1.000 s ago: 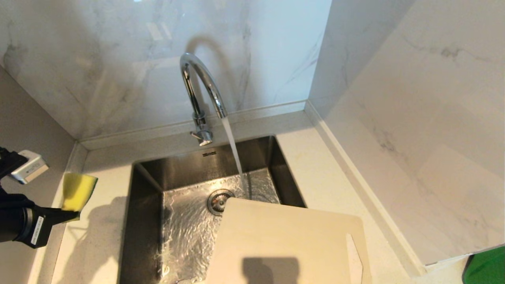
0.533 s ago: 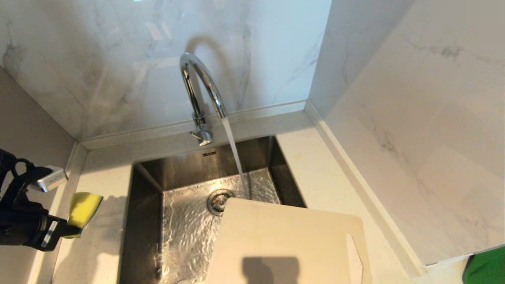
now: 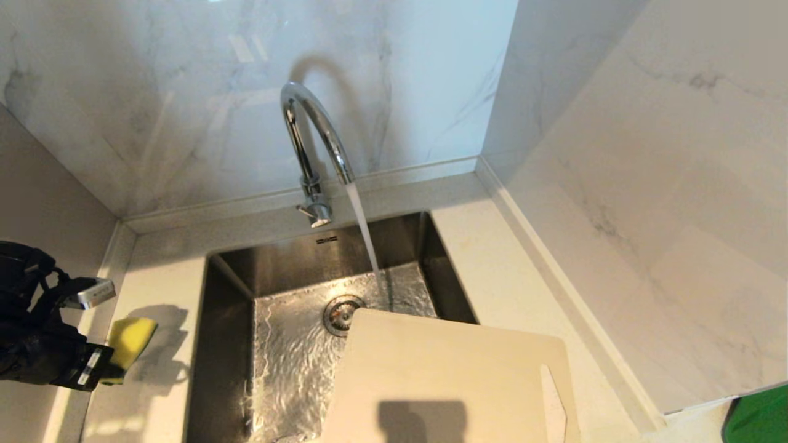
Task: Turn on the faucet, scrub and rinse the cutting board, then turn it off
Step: Put down the cleaning cloth
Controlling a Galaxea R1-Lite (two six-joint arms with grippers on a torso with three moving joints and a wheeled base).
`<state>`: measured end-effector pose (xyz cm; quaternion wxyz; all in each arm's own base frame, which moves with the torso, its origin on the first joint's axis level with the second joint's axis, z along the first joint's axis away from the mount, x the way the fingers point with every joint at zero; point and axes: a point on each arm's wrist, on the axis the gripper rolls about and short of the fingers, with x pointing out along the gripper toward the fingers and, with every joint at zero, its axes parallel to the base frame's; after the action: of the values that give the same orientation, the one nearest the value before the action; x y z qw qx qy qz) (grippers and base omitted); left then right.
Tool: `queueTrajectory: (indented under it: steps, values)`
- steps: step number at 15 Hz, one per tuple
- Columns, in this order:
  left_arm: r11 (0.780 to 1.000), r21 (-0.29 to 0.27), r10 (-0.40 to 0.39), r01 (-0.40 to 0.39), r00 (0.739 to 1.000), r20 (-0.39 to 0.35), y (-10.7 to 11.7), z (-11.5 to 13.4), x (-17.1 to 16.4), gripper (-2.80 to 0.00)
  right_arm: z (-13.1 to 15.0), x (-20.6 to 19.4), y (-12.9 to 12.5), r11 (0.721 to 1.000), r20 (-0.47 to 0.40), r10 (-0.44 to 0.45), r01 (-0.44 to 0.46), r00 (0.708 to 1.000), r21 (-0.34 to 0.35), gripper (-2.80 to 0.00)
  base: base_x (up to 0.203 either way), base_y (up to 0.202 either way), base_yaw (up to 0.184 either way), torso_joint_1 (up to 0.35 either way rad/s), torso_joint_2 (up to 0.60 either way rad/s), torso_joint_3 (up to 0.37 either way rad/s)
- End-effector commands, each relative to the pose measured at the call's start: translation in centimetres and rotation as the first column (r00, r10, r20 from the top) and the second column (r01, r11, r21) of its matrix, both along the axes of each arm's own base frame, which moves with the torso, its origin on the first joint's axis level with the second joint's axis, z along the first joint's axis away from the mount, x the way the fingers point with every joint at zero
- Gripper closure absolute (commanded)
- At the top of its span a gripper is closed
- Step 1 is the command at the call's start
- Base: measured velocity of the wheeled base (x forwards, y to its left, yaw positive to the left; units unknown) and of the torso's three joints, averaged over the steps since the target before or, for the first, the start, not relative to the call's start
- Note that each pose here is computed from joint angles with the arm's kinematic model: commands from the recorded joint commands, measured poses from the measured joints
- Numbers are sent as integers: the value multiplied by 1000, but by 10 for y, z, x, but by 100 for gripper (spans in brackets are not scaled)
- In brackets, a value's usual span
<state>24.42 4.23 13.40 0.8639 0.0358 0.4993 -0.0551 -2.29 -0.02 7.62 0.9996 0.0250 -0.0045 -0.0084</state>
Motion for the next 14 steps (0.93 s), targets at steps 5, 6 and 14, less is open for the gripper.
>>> queueTrajectory:
  steps: [5, 6, 14]
  values:
    - [998, 5, 69, -68, 993, -101, 24, -31, 27, 0, 0, 0, 0, 1000, -1, 0, 0, 1000, 1, 0, 0, 0, 0, 0, 0, 0]
    - [997, 12, 74, -73, 991, -108, 26, -34, 32, 0, 0, 0, 0, 1000, -1, 0, 0, 1000, 1, 0, 0, 0, 0, 0, 0, 0]
    - [997, 12, 83, -82, 988, -134, 31, -47, 43, -280, 0, 0, 0, 1000, -1, 0, 0, 1000, 1, 0, 0, 0, 0, 0, 0, 0]
